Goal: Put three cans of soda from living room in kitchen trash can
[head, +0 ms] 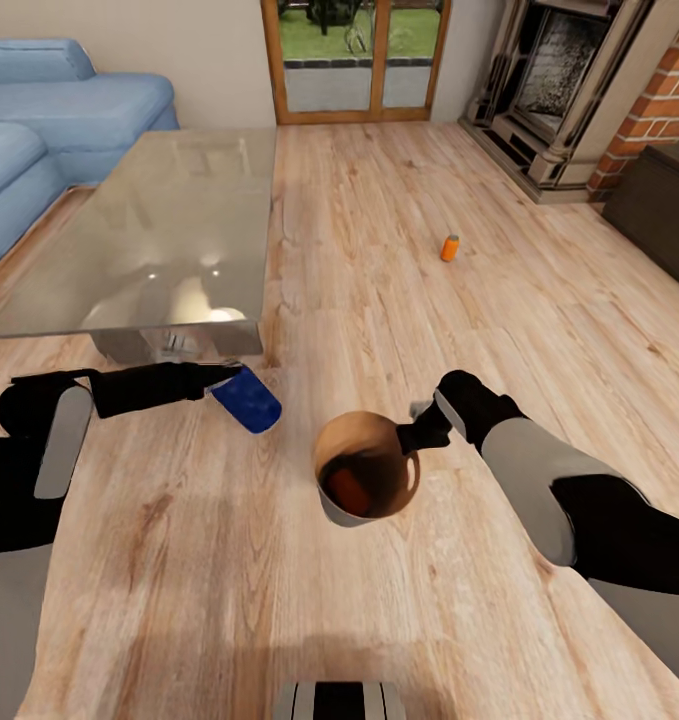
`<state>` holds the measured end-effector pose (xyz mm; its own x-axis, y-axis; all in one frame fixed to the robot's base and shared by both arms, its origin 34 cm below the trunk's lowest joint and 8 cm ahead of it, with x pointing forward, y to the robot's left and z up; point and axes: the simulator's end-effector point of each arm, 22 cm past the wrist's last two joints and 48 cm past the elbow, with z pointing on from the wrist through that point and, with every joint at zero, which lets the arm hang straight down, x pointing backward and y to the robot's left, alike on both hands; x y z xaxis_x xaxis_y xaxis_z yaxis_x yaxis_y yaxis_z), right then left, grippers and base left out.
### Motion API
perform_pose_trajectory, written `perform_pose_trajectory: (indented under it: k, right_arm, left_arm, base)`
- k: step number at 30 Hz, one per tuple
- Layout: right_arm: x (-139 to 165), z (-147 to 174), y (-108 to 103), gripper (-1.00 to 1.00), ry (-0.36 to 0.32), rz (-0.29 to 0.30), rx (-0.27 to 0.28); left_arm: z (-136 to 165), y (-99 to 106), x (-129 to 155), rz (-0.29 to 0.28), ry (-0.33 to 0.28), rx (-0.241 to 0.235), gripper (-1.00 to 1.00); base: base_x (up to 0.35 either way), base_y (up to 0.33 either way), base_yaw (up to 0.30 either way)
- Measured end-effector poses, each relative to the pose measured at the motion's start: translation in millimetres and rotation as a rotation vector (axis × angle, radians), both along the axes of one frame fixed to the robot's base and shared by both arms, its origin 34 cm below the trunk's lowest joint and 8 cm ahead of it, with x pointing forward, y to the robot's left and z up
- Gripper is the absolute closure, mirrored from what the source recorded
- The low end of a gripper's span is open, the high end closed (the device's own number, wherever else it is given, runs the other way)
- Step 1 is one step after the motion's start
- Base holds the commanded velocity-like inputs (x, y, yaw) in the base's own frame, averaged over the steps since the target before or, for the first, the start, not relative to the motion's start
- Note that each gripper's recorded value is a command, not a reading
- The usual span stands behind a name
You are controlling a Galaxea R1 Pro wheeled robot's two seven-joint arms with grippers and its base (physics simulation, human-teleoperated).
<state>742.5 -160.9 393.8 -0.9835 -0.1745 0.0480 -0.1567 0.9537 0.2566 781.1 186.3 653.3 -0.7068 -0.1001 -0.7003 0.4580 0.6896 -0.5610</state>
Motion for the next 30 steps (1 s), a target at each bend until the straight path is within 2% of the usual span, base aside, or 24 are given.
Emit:
perform_pose_trajectory:
  k: [1, 4, 6, 7, 10, 13, 16, 18, 20, 25, 26, 27, 30]
  right_arm:
    - [-2.2, 1.2, 2.7, 1.00, 0.008, -0.001, 0.006]
    - [-7.2, 4.8, 8.7, 1.00, 0.022, 0.010, 0.008]
    - [-14.7, 5.0, 14.5, 1.00, 0.039, 0.024, 0.007]
    - [-15.6, 6.8, 16.3, 1.00, 0.042, 0.025, 0.009]
    - [-21.7, 11.2, 26.7, 1.00, 0.059, 0.033, 0.021]
    - [-23.0, 17.7, 33.7, 1.00, 0.064, 0.036, 0.031]
    - [-23.9, 21.7, 39.0, 1.00, 0.064, 0.050, 0.029]
    - [-23.6, 22.2, 41.6, 1.00, 0.062, 0.054, 0.029]
    - [-20.0, 24.0, 42.7, 1.00, 0.051, 0.056, 0.028]
    - [-17.4, 25.2, 42.8, 1.00, 0.043, 0.061, 0.023]
    - [-17.0, 25.4, 43.0, 1.00, 0.042, 0.062, 0.023]
    - [-16.6, 25.7, 43.2, 1.00, 0.040, 0.062, 0.023]
    - [-16.2, 26.3, 44.3, 1.00, 0.040, 0.060, 0.027]
  left_arm:
    - [0.6, -5.6, -1.9, -0.015, 0.005, -0.002, 1.00]
    - [4.2, -42.0, -17.0, -0.107, 0.029, -0.040, 1.00]
    - [8.0, -82.6, -38.1, -0.209, 0.059, -0.093, 1.00]
    - [8.4, -88.0, -40.8, -0.222, 0.063, -0.091, 1.00]
    - [18.8, -111.5, -50.9, -0.271, 0.071, -0.128, 1.00]
    - [29.4, -119.5, -52.3, -0.283, 0.068, -0.147, 1.00]
    - [39.6, -136.0, -56.1, -0.304, 0.067, -0.180, 1.00]
    - [35.7, -147.8, -63.4, -0.329, 0.078, -0.175, 1.00]
    - [23.4, -165.4, -78.3, -0.375, 0.102, -0.147, 1.00]
    - [-2.0, -172.7, -84.5, -0.370, 0.130, -0.062, 1.00]
    - [-18.4, -179.8, -94.4, -0.391, 0.157, -0.022, 1.00]
    - [-27.2, -185.8, -103.0, -0.412, 0.176, -0.007, 1.00]
    - [-37.4, -193.5, -107.4, -0.423, 0.161, 0.016, 1.00]
  base:
    - [0.000, 0.000, 0.000]
    - [0.000, 0.000, 0.000]
    - [0.000, 0.000, 0.000]
    - [0.000, 0.000, 0.000]
    - [0.000, 0.000, 0.000]
    - [0.000, 0.000, 0.000]
    - [0.000, 0.000, 0.000]
    - [0.000, 0.000, 0.000]
    - [0.000, 0.000, 0.000]
    - [0.000, 0.000, 0.000]
    - [0.000, 0.000, 0.000]
    - [0.000, 0.000, 0.000]
    - [0.000, 0.000, 0.000]
